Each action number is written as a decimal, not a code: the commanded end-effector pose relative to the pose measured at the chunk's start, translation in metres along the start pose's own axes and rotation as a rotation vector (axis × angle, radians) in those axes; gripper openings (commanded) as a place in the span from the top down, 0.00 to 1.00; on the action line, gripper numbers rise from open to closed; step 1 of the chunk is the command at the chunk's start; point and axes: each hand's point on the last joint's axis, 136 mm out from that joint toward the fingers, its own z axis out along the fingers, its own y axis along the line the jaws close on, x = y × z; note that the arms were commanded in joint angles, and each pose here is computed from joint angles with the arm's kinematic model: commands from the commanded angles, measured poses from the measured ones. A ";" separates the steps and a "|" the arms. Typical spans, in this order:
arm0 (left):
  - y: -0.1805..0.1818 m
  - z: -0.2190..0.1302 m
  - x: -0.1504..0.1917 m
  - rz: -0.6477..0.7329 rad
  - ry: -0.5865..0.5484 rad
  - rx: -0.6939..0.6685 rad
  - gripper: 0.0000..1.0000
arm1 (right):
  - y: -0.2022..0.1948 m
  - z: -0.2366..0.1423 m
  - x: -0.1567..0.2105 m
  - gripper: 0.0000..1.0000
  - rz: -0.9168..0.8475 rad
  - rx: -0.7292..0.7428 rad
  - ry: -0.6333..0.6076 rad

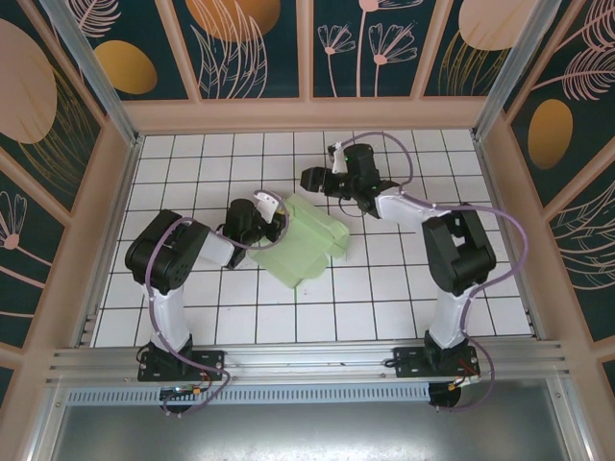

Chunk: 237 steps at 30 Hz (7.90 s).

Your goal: Fold the paper box

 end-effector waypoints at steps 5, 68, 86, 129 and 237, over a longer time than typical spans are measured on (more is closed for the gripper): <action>-0.007 -0.016 0.035 -0.016 0.056 -0.022 0.93 | 0.023 0.025 0.035 0.31 0.032 -0.084 0.110; 0.001 0.011 -0.024 -0.270 -0.094 0.010 1.00 | 0.007 -0.038 0.016 0.33 0.017 -0.047 -0.075; 0.008 -0.020 -0.116 -0.648 -0.368 0.127 1.00 | -0.028 -0.177 0.006 0.36 0.147 -0.034 -0.449; 0.005 -0.032 -0.142 -0.572 -0.422 0.134 1.00 | 0.070 -0.117 0.008 0.97 0.191 -0.406 -0.373; 0.072 -0.013 -0.117 -0.591 -0.339 -0.416 1.00 | 0.079 -0.038 -0.078 0.89 0.148 0.093 -0.307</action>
